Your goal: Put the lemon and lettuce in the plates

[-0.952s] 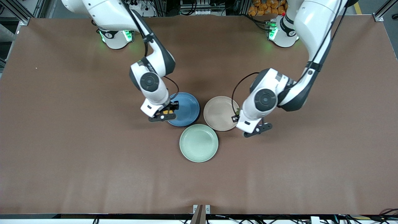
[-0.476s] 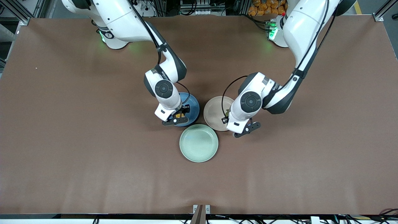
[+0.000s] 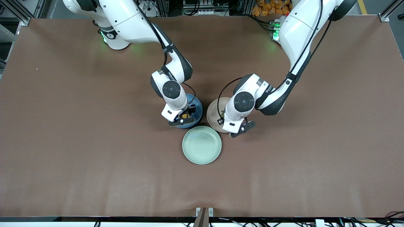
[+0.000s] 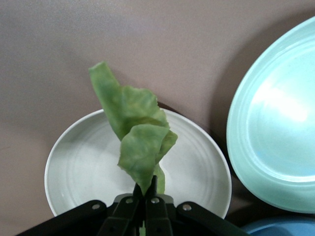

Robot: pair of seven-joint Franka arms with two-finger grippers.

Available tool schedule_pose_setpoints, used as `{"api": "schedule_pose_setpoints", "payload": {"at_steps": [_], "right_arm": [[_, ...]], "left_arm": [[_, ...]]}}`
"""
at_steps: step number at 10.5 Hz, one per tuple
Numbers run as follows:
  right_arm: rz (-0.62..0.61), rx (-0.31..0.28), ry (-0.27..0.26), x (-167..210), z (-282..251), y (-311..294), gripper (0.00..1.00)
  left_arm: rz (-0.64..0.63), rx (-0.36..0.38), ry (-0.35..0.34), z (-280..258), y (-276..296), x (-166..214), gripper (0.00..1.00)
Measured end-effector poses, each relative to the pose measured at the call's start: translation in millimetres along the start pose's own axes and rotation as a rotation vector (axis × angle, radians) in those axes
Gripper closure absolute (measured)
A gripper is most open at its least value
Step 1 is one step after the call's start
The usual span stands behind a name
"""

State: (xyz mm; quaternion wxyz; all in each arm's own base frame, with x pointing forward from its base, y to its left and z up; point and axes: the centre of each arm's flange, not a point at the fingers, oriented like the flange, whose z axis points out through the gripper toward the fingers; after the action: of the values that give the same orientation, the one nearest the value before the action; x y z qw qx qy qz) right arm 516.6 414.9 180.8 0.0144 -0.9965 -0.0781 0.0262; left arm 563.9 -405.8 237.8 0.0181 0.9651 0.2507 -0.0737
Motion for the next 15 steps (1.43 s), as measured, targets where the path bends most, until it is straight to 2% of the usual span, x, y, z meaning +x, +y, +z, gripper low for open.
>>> {"api": "schedule_pose_setpoints", "payload": {"at_steps": [1, 3, 6, 9, 10, 12, 15], "right_arm": [[0.004, -0.001, 0.003, 2.3, -1.1, 2.7, 0.03], [0.018, -0.006, -0.005, 9.6, -6.5, 10.1, 0.00], [0.051, -0.017, -0.091, 42.4, -49.4, 35.5, 0.00], [0.075, 0.042, -0.111, 70.2, -82.6, 66.4, 0.00], [0.068, 0.043, -0.129, 74.6, -88.0, 77.1, 0.00], [0.043, 0.047, -0.165, 86.4, -103.1, 108.4, 0.00], [0.038, 0.055, -0.170, 108.4, -127.9, 181.6, 0.00]], "left_arm": [[-0.016, -0.003, 0.002, -1.6, 1.1, -0.1, 0.98], [-0.065, -0.004, 0.002, -2.0, 3.1, -3.1, 0.91], [-0.080, -0.006, 0.007, -3.7, 2.8, 0.0, 0.48], [-0.017, -0.031, 0.058, -29.1, 0.0, 19.7, 0.08], [0.027, -0.040, 0.092, -47.8, -4.6, 31.1, 0.01], [0.119, -0.045, 0.139, -97.2, -24.7, 57.1, 0.00], [0.230, -0.008, 0.185, -175.4, -71.3, 88.2, 0.00]]}}
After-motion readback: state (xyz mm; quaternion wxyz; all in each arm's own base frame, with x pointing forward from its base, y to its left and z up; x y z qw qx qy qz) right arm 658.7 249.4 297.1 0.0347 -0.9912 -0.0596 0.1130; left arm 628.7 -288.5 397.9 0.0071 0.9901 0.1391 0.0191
